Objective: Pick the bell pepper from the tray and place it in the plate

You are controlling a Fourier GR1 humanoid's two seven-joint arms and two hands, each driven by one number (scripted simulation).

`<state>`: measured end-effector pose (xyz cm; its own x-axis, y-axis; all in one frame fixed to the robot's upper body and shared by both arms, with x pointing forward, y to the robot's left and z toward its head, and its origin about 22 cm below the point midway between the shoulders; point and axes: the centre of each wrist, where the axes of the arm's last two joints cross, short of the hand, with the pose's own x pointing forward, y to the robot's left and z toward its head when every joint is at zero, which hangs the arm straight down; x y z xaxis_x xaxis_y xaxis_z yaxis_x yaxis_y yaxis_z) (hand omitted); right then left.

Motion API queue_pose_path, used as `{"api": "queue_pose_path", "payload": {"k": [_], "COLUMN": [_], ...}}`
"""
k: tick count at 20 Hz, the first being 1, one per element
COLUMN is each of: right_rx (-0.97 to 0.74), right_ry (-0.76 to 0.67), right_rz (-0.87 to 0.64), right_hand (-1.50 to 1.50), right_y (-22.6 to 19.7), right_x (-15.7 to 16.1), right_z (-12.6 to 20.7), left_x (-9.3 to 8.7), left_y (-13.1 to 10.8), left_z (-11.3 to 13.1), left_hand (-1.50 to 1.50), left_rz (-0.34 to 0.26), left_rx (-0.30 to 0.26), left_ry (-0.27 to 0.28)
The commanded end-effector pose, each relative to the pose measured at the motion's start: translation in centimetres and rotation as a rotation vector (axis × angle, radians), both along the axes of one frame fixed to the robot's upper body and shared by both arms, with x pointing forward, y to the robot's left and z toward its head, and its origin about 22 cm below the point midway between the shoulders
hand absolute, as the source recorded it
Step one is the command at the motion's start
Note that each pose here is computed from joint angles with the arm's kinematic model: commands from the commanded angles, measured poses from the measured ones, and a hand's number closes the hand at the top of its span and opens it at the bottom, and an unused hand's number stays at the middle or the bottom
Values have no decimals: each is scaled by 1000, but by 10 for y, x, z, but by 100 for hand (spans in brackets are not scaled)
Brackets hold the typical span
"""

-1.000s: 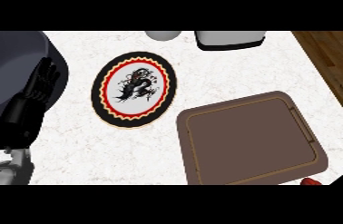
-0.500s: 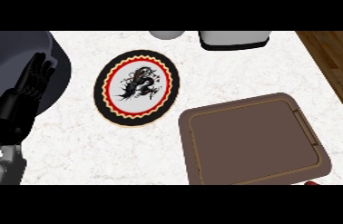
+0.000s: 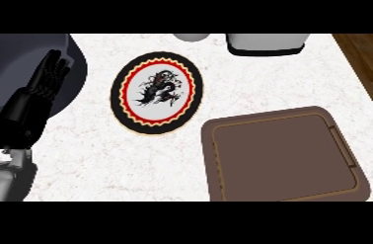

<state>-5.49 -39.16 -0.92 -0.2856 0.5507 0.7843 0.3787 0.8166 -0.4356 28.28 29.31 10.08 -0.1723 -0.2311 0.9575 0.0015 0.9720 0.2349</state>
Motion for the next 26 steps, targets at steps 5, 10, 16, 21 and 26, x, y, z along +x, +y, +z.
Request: {"api": "queue_pose_path", "payload": {"k": [5,10,16,21,26], "right_rx": [-137,-163,-173,-147,-172], "right_ry": [9,45,135,156,174], "right_rz": [41,-45,-74,-44,-15], "right_hand": [-150,-150,-150,-150,-150], "right_y": [-10,-4,-15,-13,-6], "right_x": [-6,28,57,58,69], "right_z": [-15,-21,-38,-44,-56], "left_x": [12,17,11,6,9], "left_y": [1,-9,-2,-7,-6], "left_z": [7,5,-3,10,-7], "left_hand": [0,0,0,0,0], "left_rz": [-29,-38,-34,-35,-32], "left_rx": [1,-12,-3,-4,0], "left_ry": [3,-2,-15,3,-18]}}
